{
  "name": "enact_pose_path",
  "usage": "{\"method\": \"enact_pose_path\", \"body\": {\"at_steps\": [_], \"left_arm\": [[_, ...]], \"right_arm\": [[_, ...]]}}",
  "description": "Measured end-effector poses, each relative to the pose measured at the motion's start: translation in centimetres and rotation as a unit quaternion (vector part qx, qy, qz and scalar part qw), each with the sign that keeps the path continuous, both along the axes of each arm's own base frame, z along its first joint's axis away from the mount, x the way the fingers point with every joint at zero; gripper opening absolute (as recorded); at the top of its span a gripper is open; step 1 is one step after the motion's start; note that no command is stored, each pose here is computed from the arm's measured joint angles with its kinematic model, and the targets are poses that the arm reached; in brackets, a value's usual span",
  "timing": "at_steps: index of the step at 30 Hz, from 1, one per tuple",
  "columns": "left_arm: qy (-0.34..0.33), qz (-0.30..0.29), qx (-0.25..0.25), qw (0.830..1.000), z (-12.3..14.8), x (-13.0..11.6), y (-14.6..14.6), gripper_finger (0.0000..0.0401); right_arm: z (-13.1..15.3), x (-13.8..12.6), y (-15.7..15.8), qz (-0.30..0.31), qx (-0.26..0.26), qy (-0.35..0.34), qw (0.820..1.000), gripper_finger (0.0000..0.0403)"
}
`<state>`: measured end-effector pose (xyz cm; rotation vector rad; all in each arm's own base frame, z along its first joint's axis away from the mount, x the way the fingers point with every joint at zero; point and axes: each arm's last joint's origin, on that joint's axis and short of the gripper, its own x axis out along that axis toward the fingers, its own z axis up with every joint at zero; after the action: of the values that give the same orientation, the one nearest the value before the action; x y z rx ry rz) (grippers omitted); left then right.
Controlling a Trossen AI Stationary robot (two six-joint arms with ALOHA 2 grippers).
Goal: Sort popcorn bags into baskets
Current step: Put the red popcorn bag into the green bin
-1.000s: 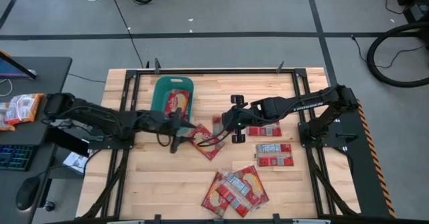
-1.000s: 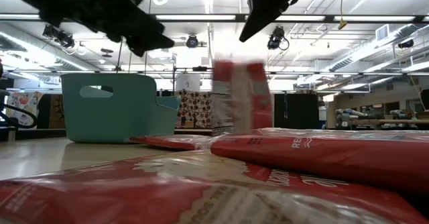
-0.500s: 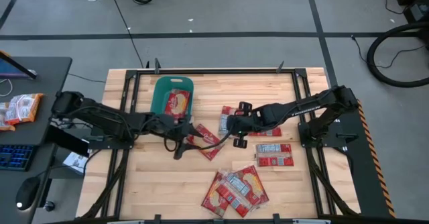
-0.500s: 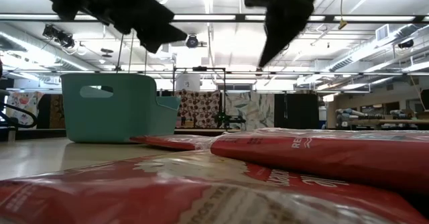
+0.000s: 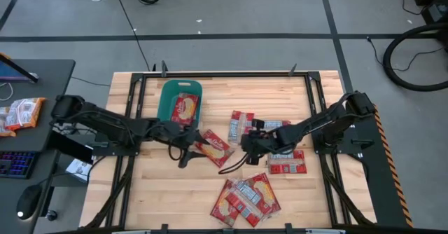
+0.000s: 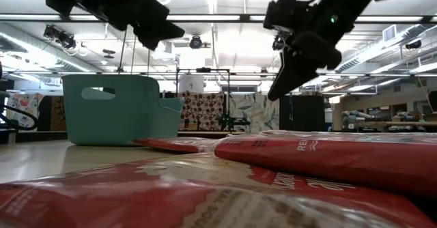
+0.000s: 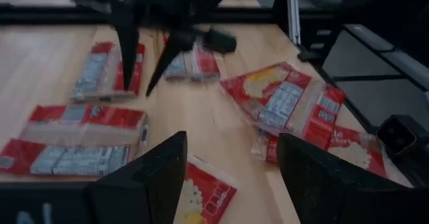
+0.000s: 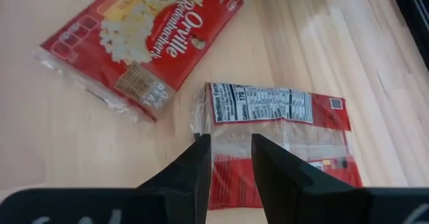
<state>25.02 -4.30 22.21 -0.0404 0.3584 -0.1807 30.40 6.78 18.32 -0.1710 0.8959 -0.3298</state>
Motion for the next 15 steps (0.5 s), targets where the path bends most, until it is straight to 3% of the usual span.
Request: {"method": "enact_pose_path", "body": {"at_steps": [5,15], "left_arm": [[-0.023,0.024,0.021,0.999,1.5,-1.2,0.4,0.0235],[-0.013,0.056,0.046,0.997,2.7,-3.3,0.9,0.0235]], "right_arm": [[-1.4,0.1,0.3,-0.002,-0.013,-0.002,1.000,0.0112],[-5.2,3.6,1.2,0.006,-0.064,0.060,0.996,0.0115]]}}
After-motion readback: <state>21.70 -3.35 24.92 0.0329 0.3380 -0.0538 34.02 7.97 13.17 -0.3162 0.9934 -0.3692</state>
